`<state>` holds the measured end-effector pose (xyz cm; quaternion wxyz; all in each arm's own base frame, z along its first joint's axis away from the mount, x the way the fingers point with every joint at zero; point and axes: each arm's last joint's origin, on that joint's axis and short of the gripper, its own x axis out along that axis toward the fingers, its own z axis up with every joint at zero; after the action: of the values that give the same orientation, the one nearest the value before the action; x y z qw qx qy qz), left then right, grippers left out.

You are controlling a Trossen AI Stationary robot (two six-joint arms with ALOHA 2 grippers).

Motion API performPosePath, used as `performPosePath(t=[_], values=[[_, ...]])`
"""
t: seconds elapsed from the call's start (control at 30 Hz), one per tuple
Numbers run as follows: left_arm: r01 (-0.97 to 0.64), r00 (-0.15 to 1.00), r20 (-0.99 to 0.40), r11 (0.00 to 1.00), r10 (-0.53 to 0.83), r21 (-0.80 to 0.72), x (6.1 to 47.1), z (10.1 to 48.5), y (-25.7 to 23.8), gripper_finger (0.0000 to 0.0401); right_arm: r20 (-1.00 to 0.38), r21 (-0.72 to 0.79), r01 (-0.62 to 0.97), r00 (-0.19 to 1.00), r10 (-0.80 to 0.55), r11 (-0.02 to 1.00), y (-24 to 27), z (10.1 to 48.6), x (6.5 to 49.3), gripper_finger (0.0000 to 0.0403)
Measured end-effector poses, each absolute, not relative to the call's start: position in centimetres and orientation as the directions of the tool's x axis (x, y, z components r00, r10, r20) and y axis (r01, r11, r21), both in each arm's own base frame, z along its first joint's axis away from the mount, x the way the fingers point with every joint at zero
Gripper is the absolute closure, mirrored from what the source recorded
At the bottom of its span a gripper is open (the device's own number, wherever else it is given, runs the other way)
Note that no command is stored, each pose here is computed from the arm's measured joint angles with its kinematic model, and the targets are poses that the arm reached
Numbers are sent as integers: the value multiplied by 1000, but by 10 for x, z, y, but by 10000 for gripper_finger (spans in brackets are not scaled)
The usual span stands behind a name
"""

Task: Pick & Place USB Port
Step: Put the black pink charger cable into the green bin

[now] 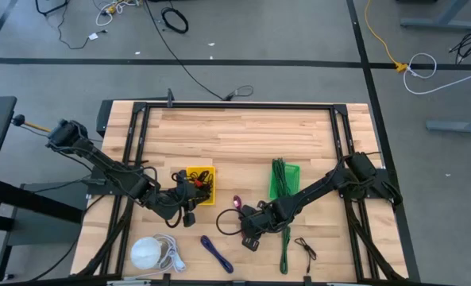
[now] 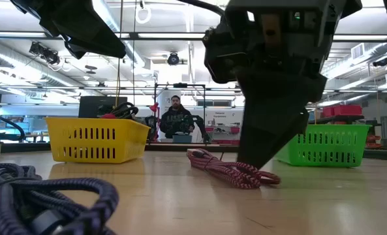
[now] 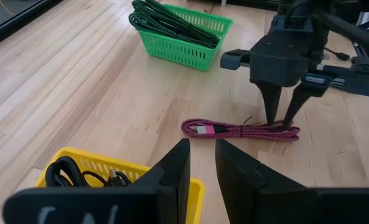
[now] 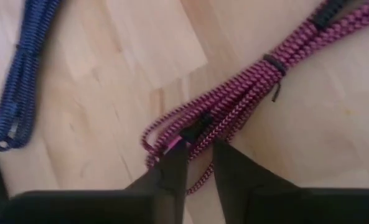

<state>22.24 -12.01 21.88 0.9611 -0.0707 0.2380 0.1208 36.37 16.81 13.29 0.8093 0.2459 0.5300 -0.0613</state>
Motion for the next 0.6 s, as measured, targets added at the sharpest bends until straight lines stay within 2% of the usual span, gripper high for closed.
performPosePath(t=[0.17,0.6], values=[[-266,857,-475,961,199,-78,222,219,-120,321,-903,302,349,403,148,887,167,131,361,393],[-266,857,-475,961,198,-78,222,219,-120,321,-864,319,306,483,142,897,167,161,357,402]])
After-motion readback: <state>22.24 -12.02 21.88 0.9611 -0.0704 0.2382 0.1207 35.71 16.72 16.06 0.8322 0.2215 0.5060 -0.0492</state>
